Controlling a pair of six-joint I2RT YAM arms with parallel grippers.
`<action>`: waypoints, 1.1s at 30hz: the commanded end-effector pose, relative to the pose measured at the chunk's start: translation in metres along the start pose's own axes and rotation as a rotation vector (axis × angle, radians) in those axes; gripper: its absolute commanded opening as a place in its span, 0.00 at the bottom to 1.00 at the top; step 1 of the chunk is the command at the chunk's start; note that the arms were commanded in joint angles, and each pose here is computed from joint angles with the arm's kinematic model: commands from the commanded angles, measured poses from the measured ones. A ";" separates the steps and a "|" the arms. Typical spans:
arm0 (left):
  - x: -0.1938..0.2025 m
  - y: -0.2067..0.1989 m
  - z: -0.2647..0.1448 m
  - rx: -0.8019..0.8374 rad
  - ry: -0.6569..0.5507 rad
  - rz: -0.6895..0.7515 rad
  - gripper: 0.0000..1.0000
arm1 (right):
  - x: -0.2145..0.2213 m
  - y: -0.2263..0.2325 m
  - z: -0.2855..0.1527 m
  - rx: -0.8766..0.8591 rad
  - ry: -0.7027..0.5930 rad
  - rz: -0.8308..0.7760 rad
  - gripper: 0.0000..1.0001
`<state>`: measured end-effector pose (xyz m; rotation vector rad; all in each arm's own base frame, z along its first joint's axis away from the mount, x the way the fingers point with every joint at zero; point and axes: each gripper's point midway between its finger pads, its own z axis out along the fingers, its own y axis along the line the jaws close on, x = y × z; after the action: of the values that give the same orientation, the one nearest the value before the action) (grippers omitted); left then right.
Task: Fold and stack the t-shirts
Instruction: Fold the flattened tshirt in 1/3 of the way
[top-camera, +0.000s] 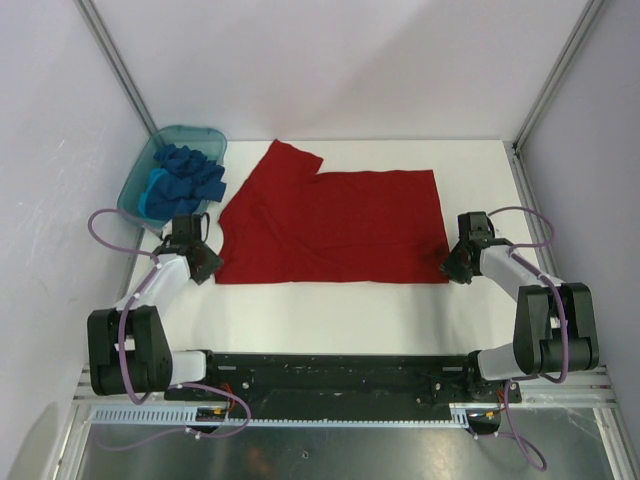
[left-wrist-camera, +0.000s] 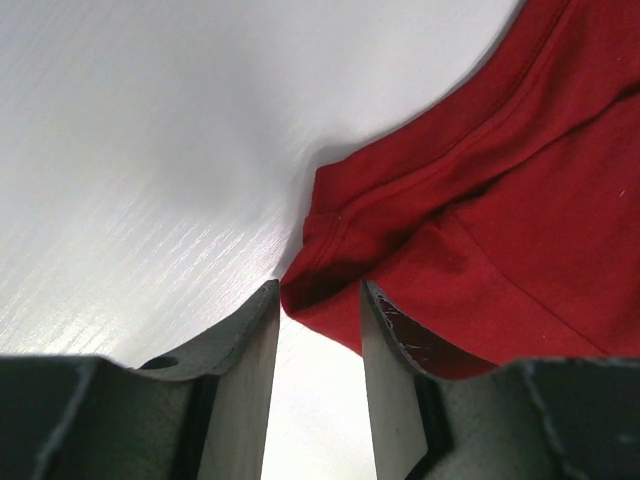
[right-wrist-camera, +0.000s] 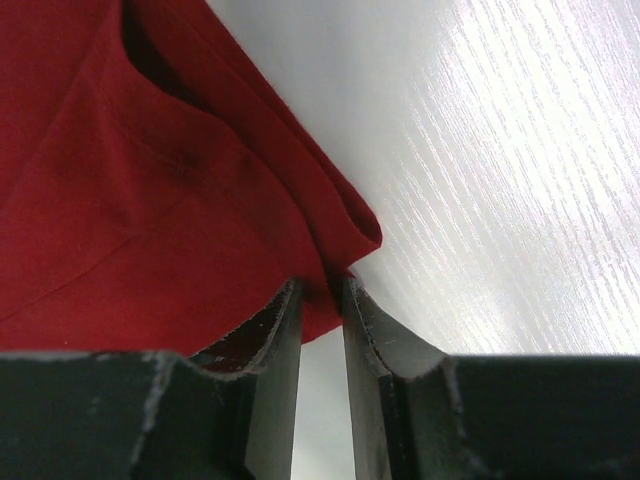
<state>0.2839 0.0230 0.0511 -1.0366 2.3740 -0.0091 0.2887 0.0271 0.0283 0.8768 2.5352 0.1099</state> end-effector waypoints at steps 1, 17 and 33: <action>0.002 0.002 0.005 0.001 0.006 -0.012 0.42 | -0.006 0.005 -0.003 -0.020 -0.028 0.010 0.26; 0.011 0.001 0.015 0.002 0.043 -0.036 0.34 | -0.006 0.006 -0.004 -0.052 -0.007 0.018 0.11; -0.001 -0.003 0.014 0.000 0.001 -0.046 0.00 | -0.019 -0.013 -0.004 -0.019 -0.018 0.045 0.00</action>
<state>0.2825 0.0155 0.0263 -1.0954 2.4278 -0.0446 0.2904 0.0165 0.0296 0.9376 2.5241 0.1689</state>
